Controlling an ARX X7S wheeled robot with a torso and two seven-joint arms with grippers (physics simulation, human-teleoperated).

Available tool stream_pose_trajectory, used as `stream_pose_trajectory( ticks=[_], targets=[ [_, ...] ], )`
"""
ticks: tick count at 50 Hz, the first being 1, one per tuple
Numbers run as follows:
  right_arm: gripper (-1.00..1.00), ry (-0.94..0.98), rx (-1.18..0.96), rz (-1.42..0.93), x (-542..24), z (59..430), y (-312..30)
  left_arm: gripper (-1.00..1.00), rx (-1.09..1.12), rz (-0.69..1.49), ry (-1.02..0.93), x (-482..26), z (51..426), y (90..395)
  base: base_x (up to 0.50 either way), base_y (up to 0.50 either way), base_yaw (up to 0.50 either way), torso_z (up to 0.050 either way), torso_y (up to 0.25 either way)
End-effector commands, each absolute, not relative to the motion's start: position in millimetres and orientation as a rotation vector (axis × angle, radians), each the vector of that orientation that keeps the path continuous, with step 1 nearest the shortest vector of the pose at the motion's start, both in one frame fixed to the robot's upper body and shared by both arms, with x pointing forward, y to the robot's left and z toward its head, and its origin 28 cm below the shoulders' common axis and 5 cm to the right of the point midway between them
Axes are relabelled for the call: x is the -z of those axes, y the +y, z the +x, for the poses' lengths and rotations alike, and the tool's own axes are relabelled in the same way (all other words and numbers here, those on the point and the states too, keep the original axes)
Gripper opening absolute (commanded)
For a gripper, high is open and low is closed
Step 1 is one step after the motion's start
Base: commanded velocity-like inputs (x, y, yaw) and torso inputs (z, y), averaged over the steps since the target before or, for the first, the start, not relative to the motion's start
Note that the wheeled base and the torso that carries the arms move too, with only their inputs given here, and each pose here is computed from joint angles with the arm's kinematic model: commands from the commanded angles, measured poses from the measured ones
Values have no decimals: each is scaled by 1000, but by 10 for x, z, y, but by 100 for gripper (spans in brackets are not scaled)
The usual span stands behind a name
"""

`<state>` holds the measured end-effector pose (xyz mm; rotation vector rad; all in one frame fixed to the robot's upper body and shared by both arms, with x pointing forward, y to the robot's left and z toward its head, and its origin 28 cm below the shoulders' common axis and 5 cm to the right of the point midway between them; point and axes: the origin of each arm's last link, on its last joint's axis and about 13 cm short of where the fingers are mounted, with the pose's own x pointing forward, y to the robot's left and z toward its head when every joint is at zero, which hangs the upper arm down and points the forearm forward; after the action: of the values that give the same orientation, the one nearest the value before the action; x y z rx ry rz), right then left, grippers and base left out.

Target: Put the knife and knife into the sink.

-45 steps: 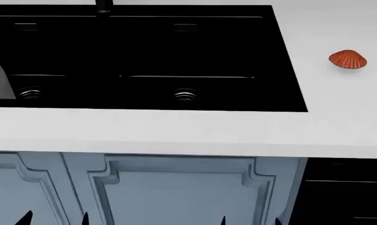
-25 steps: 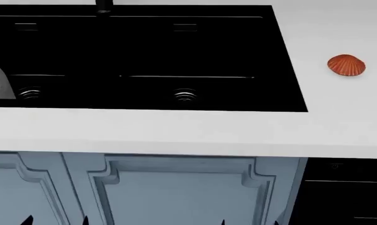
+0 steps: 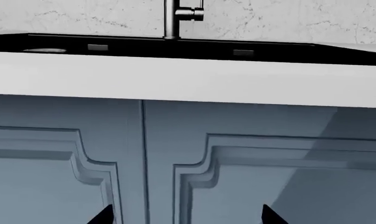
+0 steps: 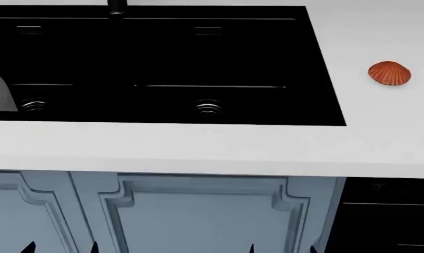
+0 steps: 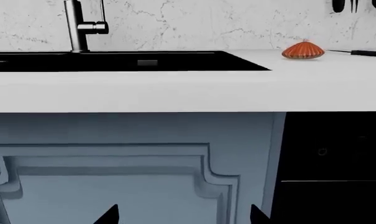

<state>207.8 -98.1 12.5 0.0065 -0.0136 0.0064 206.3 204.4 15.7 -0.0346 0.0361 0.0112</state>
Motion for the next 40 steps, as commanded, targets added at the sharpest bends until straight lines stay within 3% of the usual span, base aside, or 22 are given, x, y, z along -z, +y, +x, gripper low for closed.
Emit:
stream_pose_trajectory(
  ticks=[1, 6, 15, 29, 40],
  targets=[
    [100, -137, -16, 1, -609, 2166, -1070, 100, -38, -6, 4, -543, 2083, 2040, 0, 0, 0, 0, 0],
    [100, -175, -58, -29, -877, 2187, -1096, 100, -30, 25, 95, -733, 2164, 2051, 0, 0, 0, 0, 0],
    [100, -268, -95, -54, -1539, 2310, -1183, 100, -41, -8, -85, -1593, 2459, 2298, 0, 0, 0, 0, 0],
    [100, -232, -103, -101, -2165, 2674, -1255, 100, -46, 7, -87, -2061, 2816, 2384, 0, 0, 0, 0, 0],
    [100, -242, 71, -250, -2652, 2860, -1515, 100, -99, 95, -83, -2375, 2910, 2668, 0, 0, 0, 0, 0]
  ],
)
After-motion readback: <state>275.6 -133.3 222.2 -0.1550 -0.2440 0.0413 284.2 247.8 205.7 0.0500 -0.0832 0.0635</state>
